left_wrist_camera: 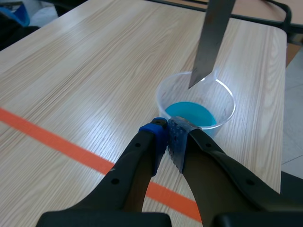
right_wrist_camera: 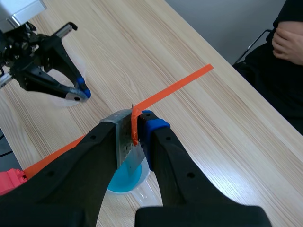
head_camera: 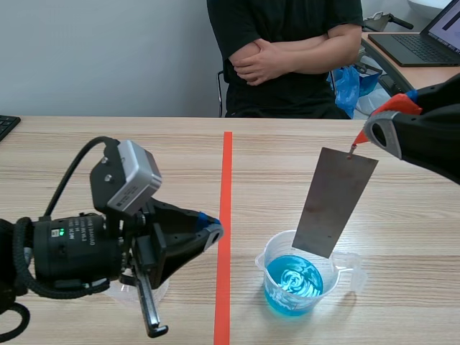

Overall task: Do the redox reaction experiment.
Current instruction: 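Point at the plate with the left hand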

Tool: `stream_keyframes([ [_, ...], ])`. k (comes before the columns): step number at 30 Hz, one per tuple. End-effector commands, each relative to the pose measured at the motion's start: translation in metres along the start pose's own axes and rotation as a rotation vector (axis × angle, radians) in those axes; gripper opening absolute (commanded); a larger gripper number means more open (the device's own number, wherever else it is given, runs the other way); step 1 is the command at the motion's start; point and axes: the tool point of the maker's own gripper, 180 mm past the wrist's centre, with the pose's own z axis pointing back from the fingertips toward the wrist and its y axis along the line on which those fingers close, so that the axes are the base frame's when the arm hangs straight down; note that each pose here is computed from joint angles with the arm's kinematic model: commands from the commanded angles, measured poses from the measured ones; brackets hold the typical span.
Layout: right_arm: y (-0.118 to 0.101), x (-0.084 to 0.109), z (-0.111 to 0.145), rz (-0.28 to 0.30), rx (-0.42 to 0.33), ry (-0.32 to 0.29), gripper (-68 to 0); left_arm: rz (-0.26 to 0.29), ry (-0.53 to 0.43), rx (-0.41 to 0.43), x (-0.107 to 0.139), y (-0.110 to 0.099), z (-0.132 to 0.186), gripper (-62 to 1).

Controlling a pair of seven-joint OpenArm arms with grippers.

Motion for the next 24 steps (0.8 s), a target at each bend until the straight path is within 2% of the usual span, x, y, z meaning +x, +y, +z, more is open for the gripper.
stream_keyframes([
  [1,0.002,0.005,0.001,0.005,0.013,-0.021,-66.0,-0.016,-0.053,-0.014,0.014,-0.002,-0.006,-56.4],
  [4,0.002,0.005,0.001,0.005,0.013,-0.022,-66.0,-0.036,-0.043,-0.045,0.011,-0.010,-0.019,-56.4],
  [9,0.002,0.006,0.001,0.005,0.013,-0.026,-66.0,-0.011,-0.056,-0.078,0.009,-0.019,-0.036,-56.4],
  [17,0.002,0.006,0.001,0.005,0.013,-0.026,-66.0,0.020,-0.068,-0.075,0.007,-0.016,-0.048,-56.4],
  [24,0.002,0.006,0.001,0.005,0.013,-0.026,-66.0,0.021,-0.069,-0.074,0.006,-0.016,-0.048,-56.4],
])
